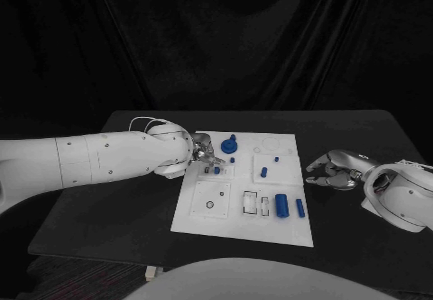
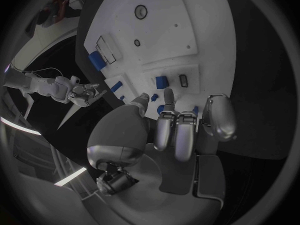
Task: Assemble the parts on the task board
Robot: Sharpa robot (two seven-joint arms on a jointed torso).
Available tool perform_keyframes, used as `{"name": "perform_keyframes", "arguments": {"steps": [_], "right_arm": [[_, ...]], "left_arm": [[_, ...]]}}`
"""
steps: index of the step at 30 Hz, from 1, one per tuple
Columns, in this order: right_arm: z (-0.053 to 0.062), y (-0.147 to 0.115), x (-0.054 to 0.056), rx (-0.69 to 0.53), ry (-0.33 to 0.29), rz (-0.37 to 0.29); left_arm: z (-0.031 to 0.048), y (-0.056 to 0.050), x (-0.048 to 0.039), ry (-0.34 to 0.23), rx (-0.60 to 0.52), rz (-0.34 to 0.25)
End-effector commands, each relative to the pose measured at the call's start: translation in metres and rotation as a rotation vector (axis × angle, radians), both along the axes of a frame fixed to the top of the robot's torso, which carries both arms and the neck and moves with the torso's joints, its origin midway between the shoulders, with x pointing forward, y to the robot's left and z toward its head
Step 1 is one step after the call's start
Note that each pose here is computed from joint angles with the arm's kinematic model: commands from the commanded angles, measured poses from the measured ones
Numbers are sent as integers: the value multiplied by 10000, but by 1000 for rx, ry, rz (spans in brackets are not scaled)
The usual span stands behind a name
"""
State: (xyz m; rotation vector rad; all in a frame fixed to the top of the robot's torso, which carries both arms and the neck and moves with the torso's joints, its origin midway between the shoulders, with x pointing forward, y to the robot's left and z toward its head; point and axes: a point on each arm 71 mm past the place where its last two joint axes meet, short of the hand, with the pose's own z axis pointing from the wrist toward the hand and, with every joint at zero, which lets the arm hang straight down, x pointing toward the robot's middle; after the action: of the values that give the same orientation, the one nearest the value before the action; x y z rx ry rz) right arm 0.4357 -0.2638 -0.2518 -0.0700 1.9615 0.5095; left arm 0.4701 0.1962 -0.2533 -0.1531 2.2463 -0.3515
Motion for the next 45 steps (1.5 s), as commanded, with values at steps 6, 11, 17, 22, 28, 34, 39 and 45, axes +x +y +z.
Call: {"name": "perform_keyframes", "arguments": {"steps": [6, 11, 17, 22, 28, 34, 39, 45], "right_arm": [[-12, -6, -13, -6, 8, -5], [-13, -7, -14, -6, 9, -5], [-13, -4, -13, -6, 9, -4], [-14, -3, -13, -6, 9, -4], [-14, -7, -13, -6, 8, -5], [-15, -6, -12, -6, 8, -5], [-24, -3, -17, -6, 10, -4], [-29, -4, -21, -6, 12, -4]], "left_arm": [[-46, -13, -30, -3, 14, -2], [-70, -9, -40, 10, 21, -7], [-89, -30, -42, 18, 23, -14], [-99, -55, -42, 22, 23, -23], [-110, -68, -42, 28, 24, -31], [-117, -75, -42, 35, 27, -37], [-126, -78, -37, 42, 34, -40], [-132, -79, -34, 47, 38, -42]]}}
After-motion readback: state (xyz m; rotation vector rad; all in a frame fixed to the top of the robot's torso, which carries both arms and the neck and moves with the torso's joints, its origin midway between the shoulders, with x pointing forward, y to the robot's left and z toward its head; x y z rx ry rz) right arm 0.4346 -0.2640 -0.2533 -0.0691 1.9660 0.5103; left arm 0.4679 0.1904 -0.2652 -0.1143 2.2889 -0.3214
